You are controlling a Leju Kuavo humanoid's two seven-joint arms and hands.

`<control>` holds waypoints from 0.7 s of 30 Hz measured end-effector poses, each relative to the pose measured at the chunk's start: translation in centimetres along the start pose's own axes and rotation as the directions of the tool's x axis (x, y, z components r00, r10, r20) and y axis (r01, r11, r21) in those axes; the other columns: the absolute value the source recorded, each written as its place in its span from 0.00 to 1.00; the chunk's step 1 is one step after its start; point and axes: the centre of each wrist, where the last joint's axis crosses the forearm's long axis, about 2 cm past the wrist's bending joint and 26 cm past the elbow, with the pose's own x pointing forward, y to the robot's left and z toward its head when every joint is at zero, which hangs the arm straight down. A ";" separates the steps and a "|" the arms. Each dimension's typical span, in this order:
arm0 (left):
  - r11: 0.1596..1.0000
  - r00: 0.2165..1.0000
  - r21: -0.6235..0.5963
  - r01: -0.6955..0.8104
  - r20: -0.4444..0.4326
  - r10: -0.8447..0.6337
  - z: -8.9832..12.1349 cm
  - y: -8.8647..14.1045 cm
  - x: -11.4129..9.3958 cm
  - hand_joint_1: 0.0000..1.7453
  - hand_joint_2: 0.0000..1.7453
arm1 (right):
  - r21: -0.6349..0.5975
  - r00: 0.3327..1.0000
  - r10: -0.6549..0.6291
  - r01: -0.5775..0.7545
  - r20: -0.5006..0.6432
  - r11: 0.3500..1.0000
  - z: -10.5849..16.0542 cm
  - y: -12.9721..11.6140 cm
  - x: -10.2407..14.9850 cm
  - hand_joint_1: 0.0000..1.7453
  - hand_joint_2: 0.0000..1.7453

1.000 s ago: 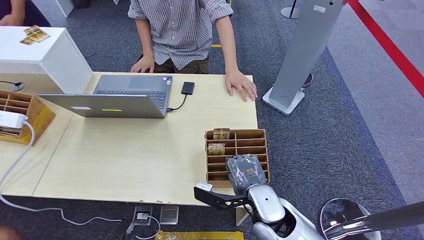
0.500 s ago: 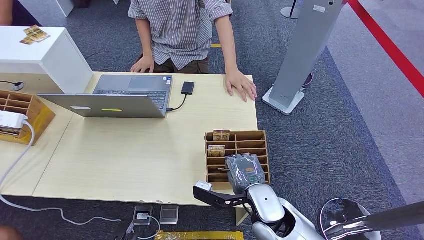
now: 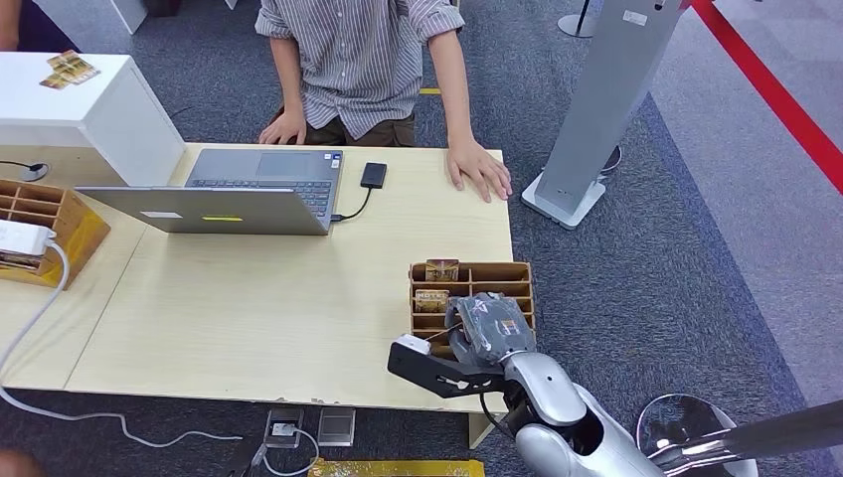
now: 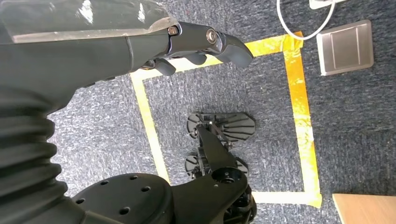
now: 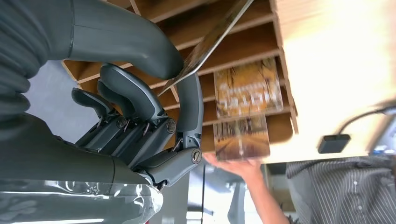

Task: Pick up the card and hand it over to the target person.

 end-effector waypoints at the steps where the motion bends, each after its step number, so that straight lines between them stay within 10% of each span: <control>1: 1.000 1.000 0.000 -0.004 0.000 0.004 0.0 -0.1 0.0 0.00 1.00 | -0.026 1.000 -0.010 0.010 0.014 1.000 0.2 -0.6 0.2 1.00 1.00; 12: 1.000 1.000 -0.011 -0.005 0.001 0.005 0.0 -0.3 0.0 0.00 1.00 | -0.003 0.998 -0.038 0.038 0.048 0.999 -1.7 1.2 1.5 1.00 1.00; 21: 0.999 1.000 -0.037 0.008 0.015 -0.007 0.0 -1.0 -0.1 0.00 1.00 | -0.239 0.990 -0.137 0.139 0.027 0.961 -5.5 4.0 -0.6 1.00 1.00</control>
